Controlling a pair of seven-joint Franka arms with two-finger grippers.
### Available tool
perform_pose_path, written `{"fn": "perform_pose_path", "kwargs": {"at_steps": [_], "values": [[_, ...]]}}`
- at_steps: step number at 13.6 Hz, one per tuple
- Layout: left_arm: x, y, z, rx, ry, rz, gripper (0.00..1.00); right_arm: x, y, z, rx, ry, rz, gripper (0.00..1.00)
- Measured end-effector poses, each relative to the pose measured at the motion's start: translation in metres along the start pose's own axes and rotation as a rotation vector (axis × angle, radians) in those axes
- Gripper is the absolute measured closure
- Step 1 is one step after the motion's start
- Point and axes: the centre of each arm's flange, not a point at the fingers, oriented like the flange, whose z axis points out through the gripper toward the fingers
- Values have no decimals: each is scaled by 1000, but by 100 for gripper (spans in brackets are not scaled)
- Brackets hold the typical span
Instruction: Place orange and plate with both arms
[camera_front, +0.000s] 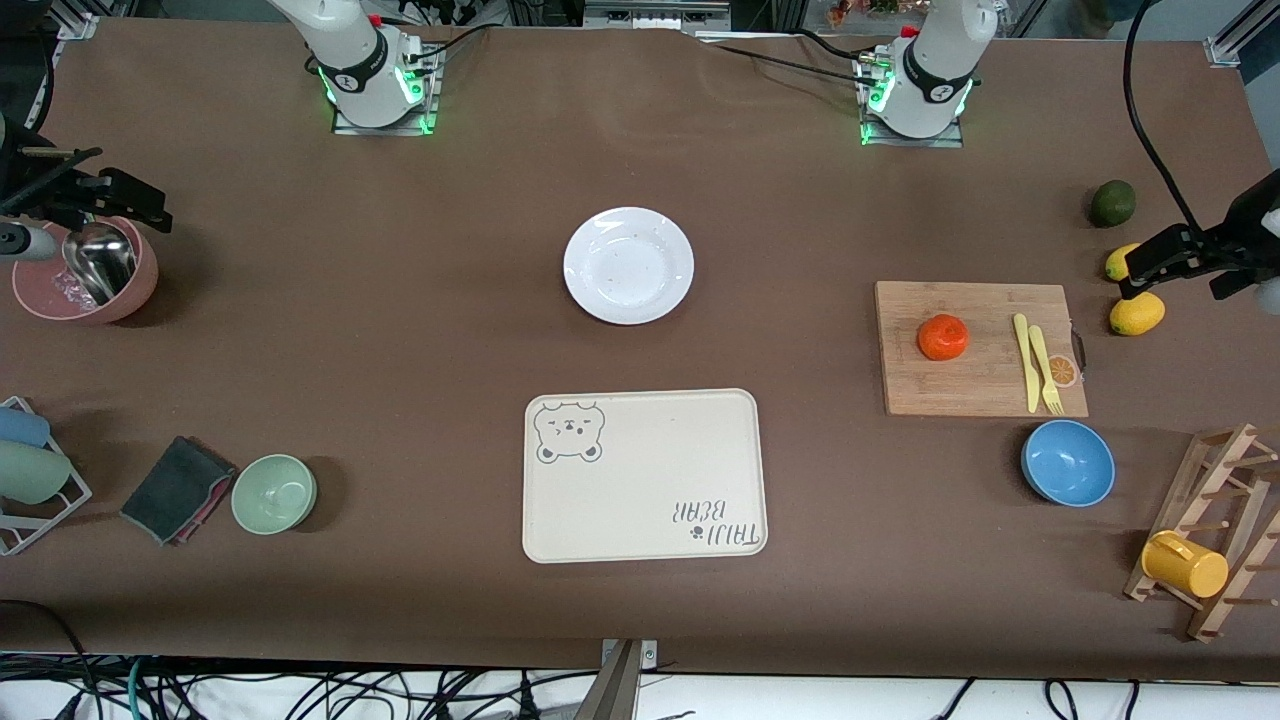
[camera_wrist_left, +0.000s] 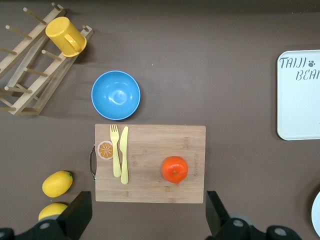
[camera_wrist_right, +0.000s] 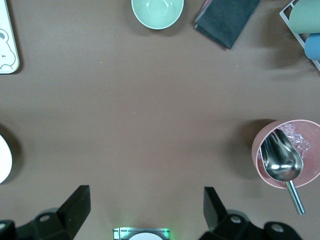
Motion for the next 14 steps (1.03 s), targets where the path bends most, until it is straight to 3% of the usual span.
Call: {"fn": "perform_pose_path", "kwargs": {"at_steps": [7,14], "values": [[1,3,3,-1,-8,6,0,0,0,0,0,0,0,0],[24,21,74,-4,-133,92,0,0,0,0,0,0,0,0]]}}
